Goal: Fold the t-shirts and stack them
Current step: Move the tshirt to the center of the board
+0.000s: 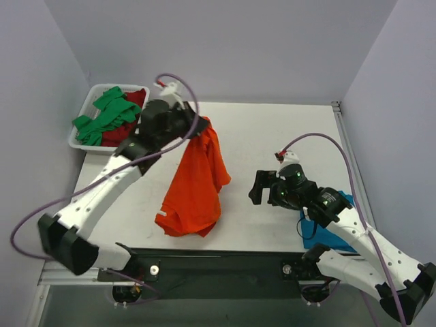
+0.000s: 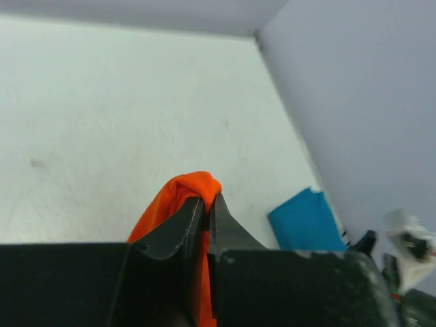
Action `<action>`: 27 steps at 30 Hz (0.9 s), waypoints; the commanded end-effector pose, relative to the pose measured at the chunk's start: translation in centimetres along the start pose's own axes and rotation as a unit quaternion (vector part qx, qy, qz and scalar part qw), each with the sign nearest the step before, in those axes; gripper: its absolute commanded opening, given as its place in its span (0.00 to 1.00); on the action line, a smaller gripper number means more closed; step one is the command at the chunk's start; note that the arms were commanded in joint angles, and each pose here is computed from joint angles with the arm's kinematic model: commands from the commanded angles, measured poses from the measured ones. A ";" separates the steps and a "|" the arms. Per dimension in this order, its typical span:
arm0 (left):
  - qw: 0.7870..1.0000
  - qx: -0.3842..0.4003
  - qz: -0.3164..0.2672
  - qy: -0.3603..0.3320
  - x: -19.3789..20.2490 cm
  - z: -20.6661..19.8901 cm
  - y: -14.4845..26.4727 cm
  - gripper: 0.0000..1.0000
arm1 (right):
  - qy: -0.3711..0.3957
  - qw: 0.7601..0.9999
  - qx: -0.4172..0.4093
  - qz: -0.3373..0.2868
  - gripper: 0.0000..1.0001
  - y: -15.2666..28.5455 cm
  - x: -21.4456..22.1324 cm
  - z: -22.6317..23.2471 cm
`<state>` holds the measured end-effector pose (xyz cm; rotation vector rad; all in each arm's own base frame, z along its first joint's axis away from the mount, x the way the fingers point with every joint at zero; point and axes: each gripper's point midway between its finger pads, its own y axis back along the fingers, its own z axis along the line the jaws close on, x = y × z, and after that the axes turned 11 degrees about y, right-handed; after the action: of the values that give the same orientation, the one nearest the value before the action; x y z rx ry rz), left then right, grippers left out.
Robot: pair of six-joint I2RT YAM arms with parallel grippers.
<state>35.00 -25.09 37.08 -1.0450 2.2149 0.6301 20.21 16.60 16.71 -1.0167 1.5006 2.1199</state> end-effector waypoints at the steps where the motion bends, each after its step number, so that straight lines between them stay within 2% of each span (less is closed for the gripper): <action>1: 0.999 -0.014 0.041 0.017 4.7 0.9 -5.7 0.00 | -0.028 0.999 0.027 -0.004 1.00 -0.1 0.7 -1.0; 2: 0.996 -0.019 0.089 0.022 7.5 2.1 -8.1 0.00 | -0.034 0.999 0.026 -0.002 1.00 -0.2 1.0 -0.9; 3: 0.995 -0.007 0.100 0.021 7.3 0.8 -8.9 0.00 | -0.036 0.999 0.032 0.003 1.00 -0.4 1.6 -1.2; 4: 0.993 -0.013 0.116 0.019 8.0 1.1 -9.6 0.01 | -0.037 0.999 0.034 0.004 1.00 -0.5 1.9 -1.3; 5: 0.990 -0.028 0.137 0.019 9.4 2.1 -10.7 0.22 | -0.043 0.998 0.039 0.004 1.00 -0.6 2.1 -1.4; 7: 0.987 -0.048 0.152 0.015 9.8 2.7 -10.8 0.47 | -0.041 0.998 0.055 0.007 1.00 -0.9 2.9 -2.2; 9: 0.988 -0.065 0.143 0.011 9.7 3.5 -10.0 0.58 | -0.042 0.997 0.069 0.007 0.99 -1.3 3.3 -2.7; 10: 0.985 -0.088 0.148 0.013 10.6 4.9 -9.4 0.58 | -0.043 0.996 0.072 0.006 0.98 -1.7 3.3 -2.8; 11: 0.987 -0.108 0.120 0.010 9.4 5.3 -8.3 0.59 | -0.044 0.996 0.075 0.005 0.98 -1.9 3.2 -2.9; 14: 0.975 -0.206 0.083 0.010 9.1 9.7 -4.1 0.57 | -0.046 0.996 0.073 -0.002 0.95 -3.1 2.0 -2.5; 20: 0.933 -0.354 0.041 0.047 12.2 18.7 5.3 0.46 | -0.048 0.997 0.062 0.027 0.80 -8.3 0.1 -1.6; 22: 0.928 -0.362 0.053 0.065 13.9 20.6 6.8 0.45 | -0.051 0.997 0.057 0.026 0.76 -10.2 -1.4 -1.3; 23: 0.930 -0.357 0.055 0.071 14.0 20.3 6.8 0.45 | -0.051 0.997 0.055 0.032 0.76 -11.0 -1.2 -1.4; 27: 0.920 -0.363 0.087 0.119 16.8 23.6 7.2 0.45 | -0.067 0.997 0.039 0.012 0.75 -13.9 -4.1 -1.5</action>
<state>27.90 -14.79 11.19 -1.2693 2.2564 1.5938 28.72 19.04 7.49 -0.7413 1.6820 2.0842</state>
